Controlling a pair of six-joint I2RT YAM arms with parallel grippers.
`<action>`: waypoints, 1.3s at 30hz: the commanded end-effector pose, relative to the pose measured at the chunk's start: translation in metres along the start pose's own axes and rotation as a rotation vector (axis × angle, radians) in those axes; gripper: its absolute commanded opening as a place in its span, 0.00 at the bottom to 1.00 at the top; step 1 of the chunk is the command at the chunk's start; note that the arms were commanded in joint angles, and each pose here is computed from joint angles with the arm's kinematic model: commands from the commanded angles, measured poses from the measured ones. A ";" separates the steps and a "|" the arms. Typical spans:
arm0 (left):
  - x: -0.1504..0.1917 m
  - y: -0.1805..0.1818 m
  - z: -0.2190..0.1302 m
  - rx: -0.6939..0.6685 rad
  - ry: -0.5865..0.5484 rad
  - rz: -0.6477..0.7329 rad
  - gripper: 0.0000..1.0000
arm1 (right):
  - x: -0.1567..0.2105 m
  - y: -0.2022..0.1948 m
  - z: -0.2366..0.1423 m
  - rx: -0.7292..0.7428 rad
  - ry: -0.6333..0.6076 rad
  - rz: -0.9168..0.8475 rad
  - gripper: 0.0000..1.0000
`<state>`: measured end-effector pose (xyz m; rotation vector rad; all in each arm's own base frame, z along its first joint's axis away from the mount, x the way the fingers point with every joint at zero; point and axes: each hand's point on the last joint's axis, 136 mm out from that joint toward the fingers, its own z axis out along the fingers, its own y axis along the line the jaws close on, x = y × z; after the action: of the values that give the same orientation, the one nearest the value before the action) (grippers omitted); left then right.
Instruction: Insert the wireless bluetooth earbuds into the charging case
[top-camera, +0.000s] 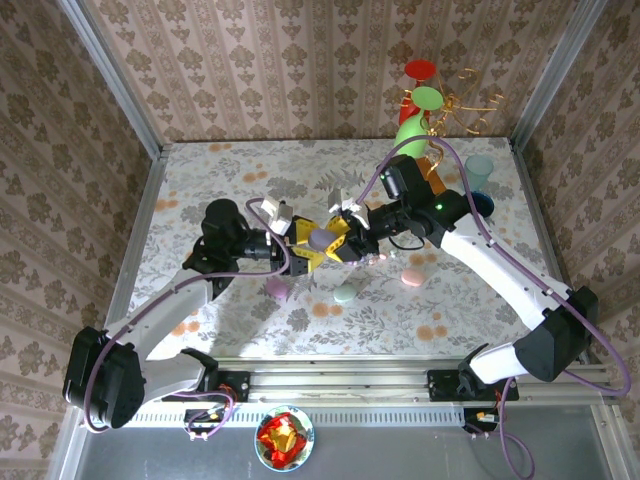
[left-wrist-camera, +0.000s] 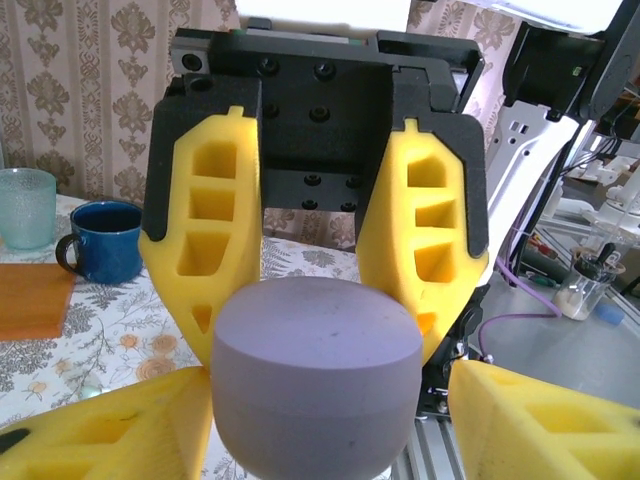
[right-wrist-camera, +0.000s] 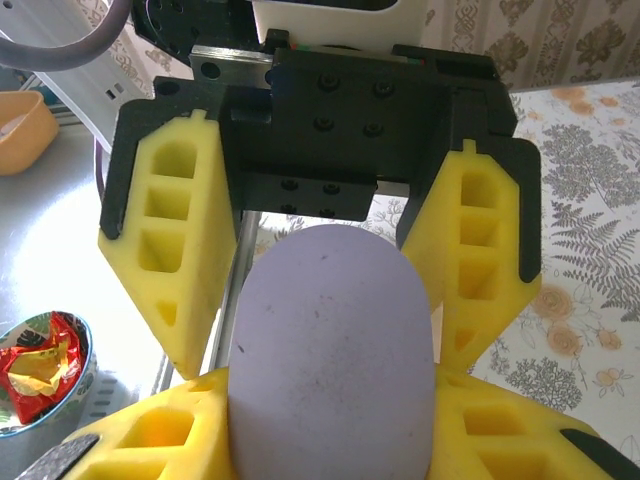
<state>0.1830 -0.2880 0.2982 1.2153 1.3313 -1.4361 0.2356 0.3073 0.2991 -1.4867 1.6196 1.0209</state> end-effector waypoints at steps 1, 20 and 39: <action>-0.013 -0.009 0.000 0.016 -0.012 0.061 0.59 | -0.011 0.007 -0.004 -0.014 -0.025 -0.026 0.15; -0.018 -0.014 -0.003 0.019 -0.024 0.084 0.51 | 0.001 0.012 -0.004 -0.027 0.023 -0.026 0.14; -0.018 -0.017 -0.003 0.032 -0.027 0.102 0.20 | -0.007 0.003 -0.004 0.020 -0.007 -0.009 0.25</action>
<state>0.1828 -0.2864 0.2984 1.2110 1.3389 -1.4249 0.2332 0.3048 0.2960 -1.5001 1.6301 1.0144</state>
